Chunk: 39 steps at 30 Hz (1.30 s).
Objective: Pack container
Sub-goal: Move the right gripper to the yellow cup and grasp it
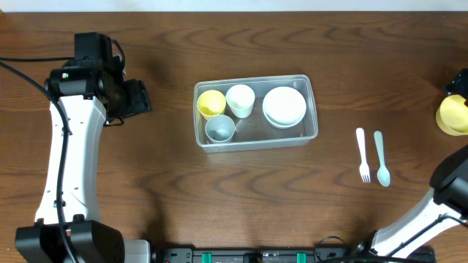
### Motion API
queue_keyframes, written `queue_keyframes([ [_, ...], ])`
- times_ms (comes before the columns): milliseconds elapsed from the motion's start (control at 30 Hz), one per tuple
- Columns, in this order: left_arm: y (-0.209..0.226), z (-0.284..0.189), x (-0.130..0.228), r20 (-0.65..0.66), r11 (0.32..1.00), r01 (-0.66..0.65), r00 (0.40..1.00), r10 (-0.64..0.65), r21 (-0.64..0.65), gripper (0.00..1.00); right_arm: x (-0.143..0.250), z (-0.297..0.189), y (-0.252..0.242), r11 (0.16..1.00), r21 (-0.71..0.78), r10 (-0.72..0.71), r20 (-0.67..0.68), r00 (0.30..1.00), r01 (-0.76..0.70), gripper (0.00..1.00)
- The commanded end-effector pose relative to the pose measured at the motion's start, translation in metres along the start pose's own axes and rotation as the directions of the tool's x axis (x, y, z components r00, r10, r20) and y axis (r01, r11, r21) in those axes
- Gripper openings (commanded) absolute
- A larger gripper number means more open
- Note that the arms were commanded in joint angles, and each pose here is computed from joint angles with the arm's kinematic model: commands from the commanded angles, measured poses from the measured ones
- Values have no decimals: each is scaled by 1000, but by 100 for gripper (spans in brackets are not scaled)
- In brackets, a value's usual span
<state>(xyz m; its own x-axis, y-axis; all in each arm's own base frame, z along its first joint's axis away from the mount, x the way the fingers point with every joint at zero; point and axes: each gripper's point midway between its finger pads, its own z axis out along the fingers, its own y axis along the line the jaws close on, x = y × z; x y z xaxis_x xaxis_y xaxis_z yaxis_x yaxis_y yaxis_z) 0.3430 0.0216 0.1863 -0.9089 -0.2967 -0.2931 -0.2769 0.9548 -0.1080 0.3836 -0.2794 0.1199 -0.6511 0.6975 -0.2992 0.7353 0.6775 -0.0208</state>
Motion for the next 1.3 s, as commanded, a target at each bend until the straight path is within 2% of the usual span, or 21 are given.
queue_keyframes([
  [0,2,2,2,-13,1000,6,1000,-6,-5,71,5,27,4,998,-34,-50,-47,998,49,84],
  [367,2,2,2,-13,1000,6,1000,-6,-4,71,30,102,10,994,-51,-105,-184,977,97,84],
  [533,2,2,2,-13,1000,6,1000,-6,-5,71,39,118,10,994,-46,-108,-218,970,101,77],
  [633,2,2,2,-13,1000,6,1000,-6,-5,71,36,119,11,994,-48,-108,-208,972,100,64],
  [900,2,2,2,-13,1000,6,1000,-6,-4,71,35,114,12,995,-53,-98,-205,974,88,20],
  [1000,2,2,2,-13,1000,6,1000,-6,-5,71,31,104,18,993,-77,-101,-189,977,88,7],
  [1067,2,2,2,-13,1000,6,1000,-6,-4,71,25,92,22,992,-82,-108,-162,981,96,1],
  [1267,2,2,2,-13,1000,6,1000,-6,-5,71,5,26,50,980,-138,-148,-21,989,144,1],
])
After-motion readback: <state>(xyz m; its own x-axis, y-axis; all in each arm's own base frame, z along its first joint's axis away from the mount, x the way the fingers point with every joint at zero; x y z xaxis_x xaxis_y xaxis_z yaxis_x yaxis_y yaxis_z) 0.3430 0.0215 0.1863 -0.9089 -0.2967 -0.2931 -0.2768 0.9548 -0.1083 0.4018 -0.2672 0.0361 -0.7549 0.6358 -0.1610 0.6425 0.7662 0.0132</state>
